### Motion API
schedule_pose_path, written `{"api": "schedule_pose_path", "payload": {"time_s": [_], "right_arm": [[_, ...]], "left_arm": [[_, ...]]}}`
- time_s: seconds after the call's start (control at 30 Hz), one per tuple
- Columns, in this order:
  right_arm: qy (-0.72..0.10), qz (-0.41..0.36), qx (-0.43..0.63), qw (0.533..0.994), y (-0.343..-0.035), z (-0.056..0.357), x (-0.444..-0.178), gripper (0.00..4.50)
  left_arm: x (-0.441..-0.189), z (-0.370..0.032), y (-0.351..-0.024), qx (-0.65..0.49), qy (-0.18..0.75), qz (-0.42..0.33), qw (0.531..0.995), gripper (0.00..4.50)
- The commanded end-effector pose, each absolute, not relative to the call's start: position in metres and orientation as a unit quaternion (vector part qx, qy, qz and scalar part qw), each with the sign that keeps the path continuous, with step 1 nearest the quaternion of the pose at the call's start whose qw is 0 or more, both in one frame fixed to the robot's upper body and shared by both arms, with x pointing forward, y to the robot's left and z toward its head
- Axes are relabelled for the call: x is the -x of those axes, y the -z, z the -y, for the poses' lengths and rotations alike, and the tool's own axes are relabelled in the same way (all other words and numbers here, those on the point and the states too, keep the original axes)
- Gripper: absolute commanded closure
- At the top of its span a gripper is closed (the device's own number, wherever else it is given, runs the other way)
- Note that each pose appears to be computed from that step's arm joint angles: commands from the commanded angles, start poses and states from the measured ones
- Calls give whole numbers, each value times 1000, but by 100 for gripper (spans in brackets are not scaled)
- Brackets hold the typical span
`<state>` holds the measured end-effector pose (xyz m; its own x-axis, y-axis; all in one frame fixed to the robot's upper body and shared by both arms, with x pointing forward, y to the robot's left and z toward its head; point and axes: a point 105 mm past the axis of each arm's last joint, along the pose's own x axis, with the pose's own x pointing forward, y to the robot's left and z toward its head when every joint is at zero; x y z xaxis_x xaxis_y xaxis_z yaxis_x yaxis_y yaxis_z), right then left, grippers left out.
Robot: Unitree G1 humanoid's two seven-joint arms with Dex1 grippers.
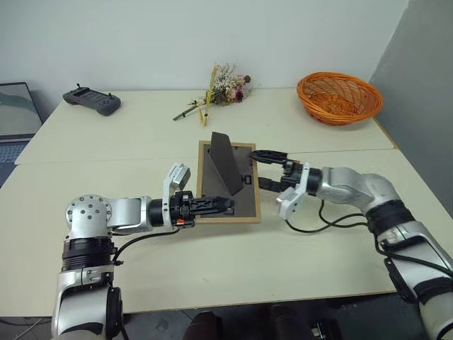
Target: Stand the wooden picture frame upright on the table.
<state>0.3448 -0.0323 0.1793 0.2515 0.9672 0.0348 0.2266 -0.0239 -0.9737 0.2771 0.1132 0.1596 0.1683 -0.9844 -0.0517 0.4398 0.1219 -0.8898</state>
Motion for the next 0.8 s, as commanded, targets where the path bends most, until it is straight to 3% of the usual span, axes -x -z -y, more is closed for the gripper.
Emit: {"api": "schedule_pose_path", "payload": {"time_s": [0.03,0.13,0.47,0.6,0.67,0.8], "right_arm": [[-324,514,620,497,-192,31,-357,3],[-314,522,617,498,-197,37,-361,52],[-311,590,563,488,-211,37,-339,306],[-312,585,566,490,-212,40,-341,316],[-310,580,565,498,-214,43,-343,316],[-317,576,565,498,-215,50,-342,317]], "left_arm": [[-272,-111,-172,385,559,-337,652,365],[-268,-111,-169,383,555,-338,656,365],[-265,-108,-168,395,544,-339,658,365],[-268,-106,-165,366,529,-335,688,365],[-275,-110,-161,350,508,-325,717,292],[-282,-131,-171,342,499,-299,738,206]]}}
